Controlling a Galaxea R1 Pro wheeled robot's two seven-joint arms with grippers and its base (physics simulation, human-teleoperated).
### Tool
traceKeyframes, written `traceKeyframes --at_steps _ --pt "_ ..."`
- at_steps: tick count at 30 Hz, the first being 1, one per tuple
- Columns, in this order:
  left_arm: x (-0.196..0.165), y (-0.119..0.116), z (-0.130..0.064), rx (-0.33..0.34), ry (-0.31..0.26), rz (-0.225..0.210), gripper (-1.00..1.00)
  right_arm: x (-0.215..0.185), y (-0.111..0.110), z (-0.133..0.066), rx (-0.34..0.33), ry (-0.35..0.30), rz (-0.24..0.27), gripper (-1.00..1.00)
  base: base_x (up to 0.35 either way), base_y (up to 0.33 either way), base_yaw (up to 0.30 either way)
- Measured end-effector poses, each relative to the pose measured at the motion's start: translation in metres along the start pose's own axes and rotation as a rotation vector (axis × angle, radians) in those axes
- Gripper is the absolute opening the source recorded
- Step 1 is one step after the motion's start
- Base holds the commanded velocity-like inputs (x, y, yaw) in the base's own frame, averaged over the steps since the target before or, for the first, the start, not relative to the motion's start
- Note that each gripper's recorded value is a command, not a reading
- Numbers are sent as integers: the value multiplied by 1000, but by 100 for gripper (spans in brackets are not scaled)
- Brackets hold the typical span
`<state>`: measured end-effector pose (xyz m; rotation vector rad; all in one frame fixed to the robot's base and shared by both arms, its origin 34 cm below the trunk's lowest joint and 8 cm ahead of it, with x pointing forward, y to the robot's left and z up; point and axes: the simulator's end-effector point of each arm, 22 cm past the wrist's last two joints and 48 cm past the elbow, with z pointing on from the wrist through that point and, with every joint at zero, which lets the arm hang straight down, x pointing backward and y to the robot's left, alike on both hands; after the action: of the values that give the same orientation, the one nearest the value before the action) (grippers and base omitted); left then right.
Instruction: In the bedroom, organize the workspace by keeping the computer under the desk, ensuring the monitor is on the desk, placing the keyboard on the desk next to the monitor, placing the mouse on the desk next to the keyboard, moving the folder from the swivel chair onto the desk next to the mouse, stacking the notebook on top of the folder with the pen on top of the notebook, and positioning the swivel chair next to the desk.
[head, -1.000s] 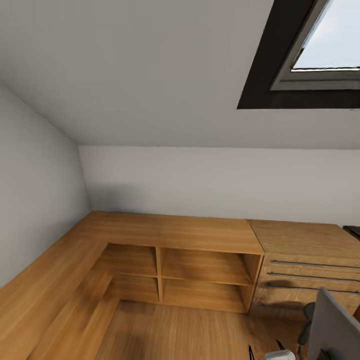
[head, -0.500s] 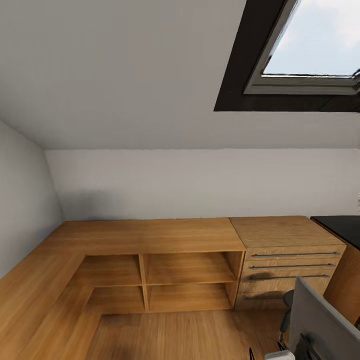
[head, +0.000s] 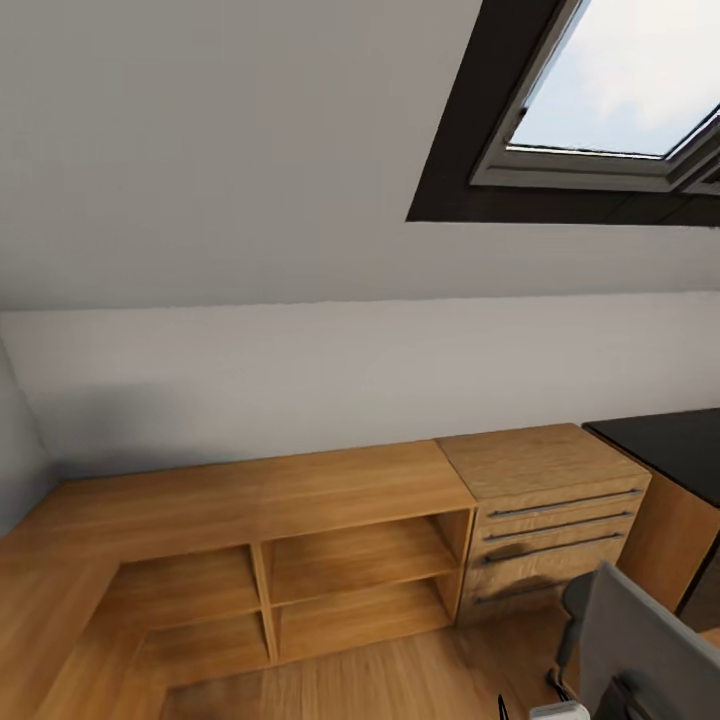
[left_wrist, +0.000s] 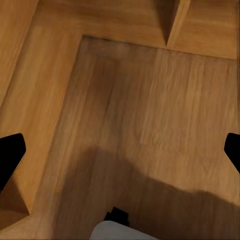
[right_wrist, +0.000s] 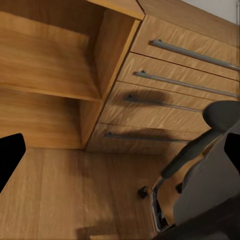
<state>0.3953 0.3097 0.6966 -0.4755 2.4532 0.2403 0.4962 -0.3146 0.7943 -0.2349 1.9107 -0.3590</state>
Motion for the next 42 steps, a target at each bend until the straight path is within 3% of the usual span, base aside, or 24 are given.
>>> traceKeyframes --at_steps 36,42 --pt "0 1 0 -2 2 0 100 0 0 0 -1 0 -1 100 16 17 -297" --pt "0 0 0 -2 1 0 100 0 0 0 -2 0 -2 100 140 242 -296"
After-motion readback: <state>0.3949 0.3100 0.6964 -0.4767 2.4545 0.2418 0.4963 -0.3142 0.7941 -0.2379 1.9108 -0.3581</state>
